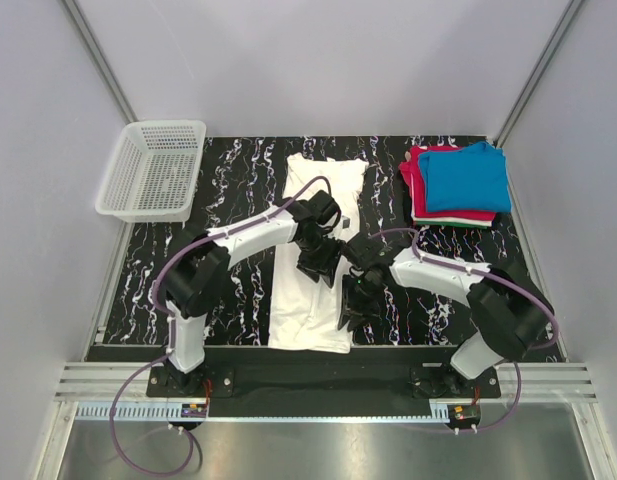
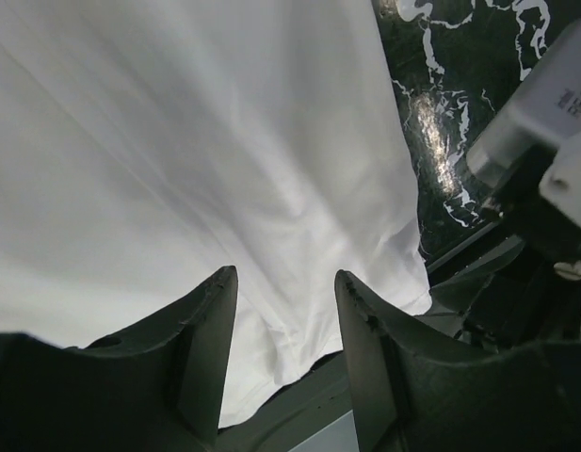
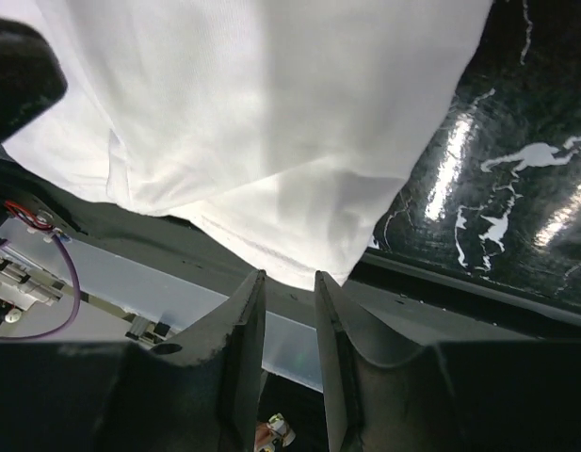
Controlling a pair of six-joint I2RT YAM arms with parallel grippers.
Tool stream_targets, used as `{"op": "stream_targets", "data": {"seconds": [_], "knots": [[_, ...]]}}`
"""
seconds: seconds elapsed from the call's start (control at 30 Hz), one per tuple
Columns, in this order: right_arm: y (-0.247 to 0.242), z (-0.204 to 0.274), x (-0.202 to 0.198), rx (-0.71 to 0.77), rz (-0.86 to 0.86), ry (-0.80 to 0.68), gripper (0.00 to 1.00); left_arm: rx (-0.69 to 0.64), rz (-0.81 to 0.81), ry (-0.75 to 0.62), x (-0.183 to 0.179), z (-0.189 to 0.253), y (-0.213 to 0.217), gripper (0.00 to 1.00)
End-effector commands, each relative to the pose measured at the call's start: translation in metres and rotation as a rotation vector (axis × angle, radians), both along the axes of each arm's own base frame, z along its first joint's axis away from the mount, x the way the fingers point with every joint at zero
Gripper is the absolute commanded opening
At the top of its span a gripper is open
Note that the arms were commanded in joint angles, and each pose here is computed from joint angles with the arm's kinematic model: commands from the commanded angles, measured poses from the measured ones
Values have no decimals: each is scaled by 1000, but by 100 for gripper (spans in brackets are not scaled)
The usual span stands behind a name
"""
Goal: Fold and stack the t-shirts
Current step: Fold the tshirt
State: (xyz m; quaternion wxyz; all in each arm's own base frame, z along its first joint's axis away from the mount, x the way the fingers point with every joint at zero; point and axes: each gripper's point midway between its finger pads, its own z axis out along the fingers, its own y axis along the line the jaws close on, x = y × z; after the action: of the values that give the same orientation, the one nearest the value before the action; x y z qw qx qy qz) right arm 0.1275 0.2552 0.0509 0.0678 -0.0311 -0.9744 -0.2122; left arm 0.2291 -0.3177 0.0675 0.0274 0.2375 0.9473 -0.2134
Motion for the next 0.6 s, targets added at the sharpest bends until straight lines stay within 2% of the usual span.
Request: {"op": "stream_targets", "data": {"seconds": [0.0, 0.37, 0.47, 0.5, 0.53, 0.57], "knots": [[21, 1, 6, 26, 23, -22, 34, -27, -40, -10, 13, -5, -8, 50], [26, -39, -6, -96, 54, -3, 33, 5, 9, 22, 38, -34, -2, 48], [27, -46, -8, -127, 54, 16, 18, 2, 33, 36, 42, -35, -2, 43], [26, -48, -8, -139, 51, 20, 5, 19, 41, 36, 43, -36, 1, 40], [26, -50, -9, -149, 52, 24, 0, 34, 44, 40, 44, -39, 2, 37], [24, -49, -10, -161, 50, 27, 0, 41, 46, 36, 48, -38, 2, 32]]}}
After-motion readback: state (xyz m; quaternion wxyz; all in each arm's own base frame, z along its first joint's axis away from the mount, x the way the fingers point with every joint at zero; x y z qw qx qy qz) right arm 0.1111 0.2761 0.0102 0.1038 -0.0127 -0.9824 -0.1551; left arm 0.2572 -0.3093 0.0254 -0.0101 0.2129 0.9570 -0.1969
